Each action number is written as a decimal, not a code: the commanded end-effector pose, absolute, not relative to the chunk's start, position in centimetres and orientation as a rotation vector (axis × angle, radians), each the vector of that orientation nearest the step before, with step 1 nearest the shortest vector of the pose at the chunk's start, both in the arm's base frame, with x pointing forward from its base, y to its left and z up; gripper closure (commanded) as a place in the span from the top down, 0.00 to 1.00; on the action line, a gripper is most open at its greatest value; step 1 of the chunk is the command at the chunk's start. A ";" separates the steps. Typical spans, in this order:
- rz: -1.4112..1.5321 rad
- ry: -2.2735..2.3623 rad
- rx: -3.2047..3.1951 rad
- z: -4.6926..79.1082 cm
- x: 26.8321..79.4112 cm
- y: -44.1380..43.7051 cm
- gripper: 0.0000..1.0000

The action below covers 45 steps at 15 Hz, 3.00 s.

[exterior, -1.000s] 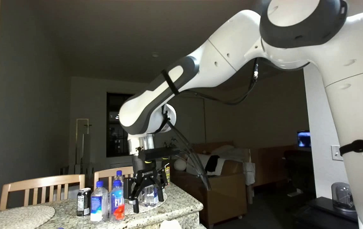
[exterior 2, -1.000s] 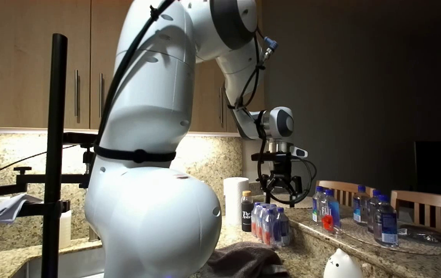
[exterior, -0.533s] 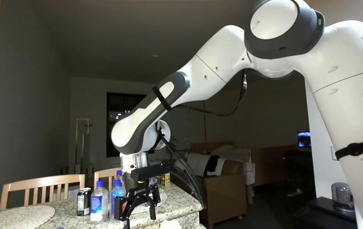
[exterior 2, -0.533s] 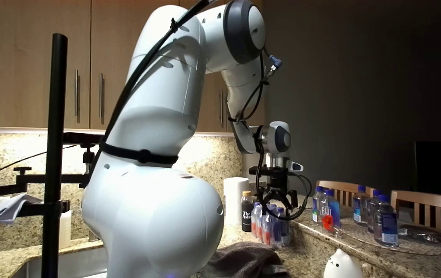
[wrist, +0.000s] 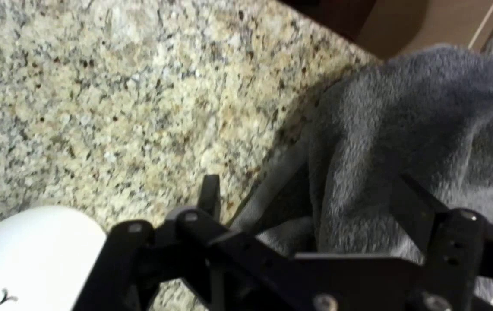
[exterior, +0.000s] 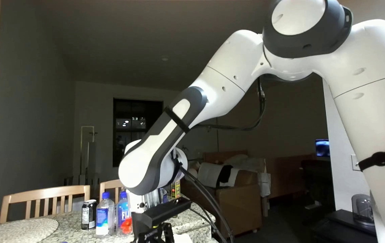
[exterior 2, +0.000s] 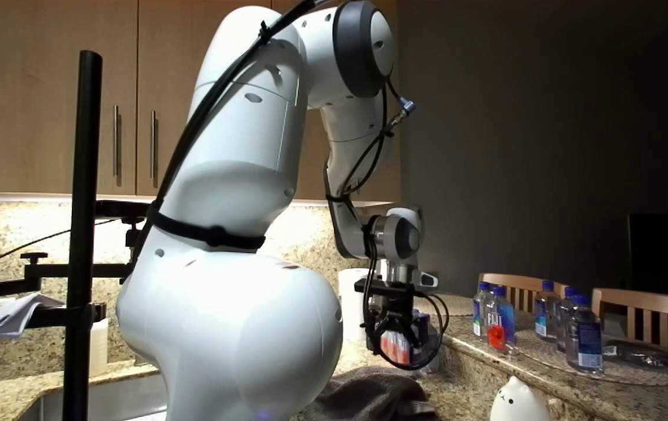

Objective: Pick up the cloth and cover the white object

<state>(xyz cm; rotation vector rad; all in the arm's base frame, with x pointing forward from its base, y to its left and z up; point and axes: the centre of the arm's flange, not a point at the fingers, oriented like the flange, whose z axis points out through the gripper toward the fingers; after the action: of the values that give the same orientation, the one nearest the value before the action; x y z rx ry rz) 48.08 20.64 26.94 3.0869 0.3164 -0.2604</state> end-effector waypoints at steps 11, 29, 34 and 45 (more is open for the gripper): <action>-0.270 0.385 3.145 22.8 49.6 23.0 1.00; -0.366 0.935 3.169 12.0 58.7 27.4 0.42; -0.427 1.048 3.164 12.3 57.0 30.8 0.10; -0.262 0.777 2.981 20.5 54.6 32.2 0.10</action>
<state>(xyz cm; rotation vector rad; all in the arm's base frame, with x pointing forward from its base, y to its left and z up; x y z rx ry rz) 56.74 32.64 16.27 3.0760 0.8721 -0.2973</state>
